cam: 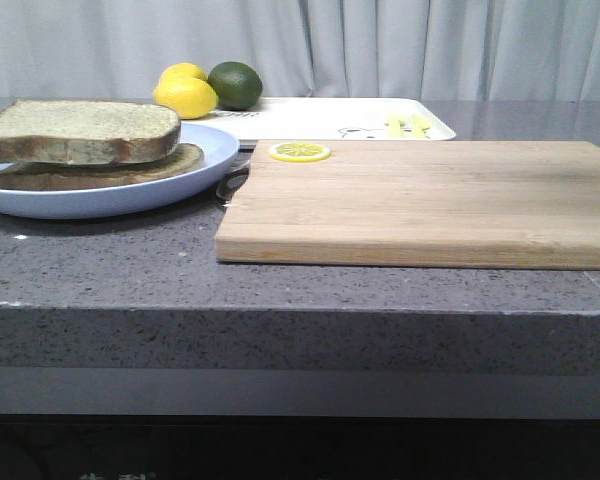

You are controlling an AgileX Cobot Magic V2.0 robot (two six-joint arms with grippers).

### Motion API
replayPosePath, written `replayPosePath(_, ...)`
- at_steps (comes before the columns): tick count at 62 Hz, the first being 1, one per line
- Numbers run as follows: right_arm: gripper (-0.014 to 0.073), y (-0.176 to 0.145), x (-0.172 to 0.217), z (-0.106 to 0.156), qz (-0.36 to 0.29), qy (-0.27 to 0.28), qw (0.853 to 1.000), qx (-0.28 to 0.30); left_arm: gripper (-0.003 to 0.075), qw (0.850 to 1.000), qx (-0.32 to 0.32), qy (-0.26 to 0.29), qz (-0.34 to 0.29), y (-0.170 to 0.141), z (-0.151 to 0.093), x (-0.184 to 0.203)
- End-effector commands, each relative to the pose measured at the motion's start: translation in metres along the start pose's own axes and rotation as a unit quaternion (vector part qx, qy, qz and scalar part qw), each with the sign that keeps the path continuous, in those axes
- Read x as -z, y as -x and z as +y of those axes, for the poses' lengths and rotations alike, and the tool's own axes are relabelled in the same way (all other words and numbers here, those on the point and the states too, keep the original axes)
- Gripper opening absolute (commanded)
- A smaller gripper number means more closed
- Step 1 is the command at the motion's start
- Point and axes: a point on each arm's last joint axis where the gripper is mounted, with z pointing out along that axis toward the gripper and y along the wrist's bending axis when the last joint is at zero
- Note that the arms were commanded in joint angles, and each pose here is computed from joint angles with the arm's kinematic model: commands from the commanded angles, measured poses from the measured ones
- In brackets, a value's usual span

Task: Place bread and move sandwich to tray
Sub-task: 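Lower the bread onto the egg toast and open the right gripper, then withdraw the right gripper away from the plate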

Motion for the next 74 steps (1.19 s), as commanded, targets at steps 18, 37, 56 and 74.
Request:
replayPosePath(18, -0.0110, -0.076, 0.062, -0.025, -0.054, -0.166, 0.983, -0.065, 0.0629, 0.998, 0.001, -0.005, -0.058, 0.020, -0.002, 0.001)
replayPosePath(37, -0.0110, -0.169, 0.067, -0.001, -0.192, -0.167, 0.966, -0.051, 0.0629, 0.999, 0.007, -0.004, -0.049, 0.018, -0.002, 0.001)
replayPosePath(56, -0.0110, -0.196, 0.070, 0.006, -0.253, -0.172, 0.951, -0.041, 0.0629, 0.986, 0.009, 0.004, 0.168, 0.021, -0.005, -0.049)
replayPosePath(74, -0.0110, -0.196, 0.069, 0.006, -0.250, -0.172, 0.952, -0.041, 0.0575, 0.961, 0.010, 0.012, 0.278, 0.026, -0.007, -0.127)
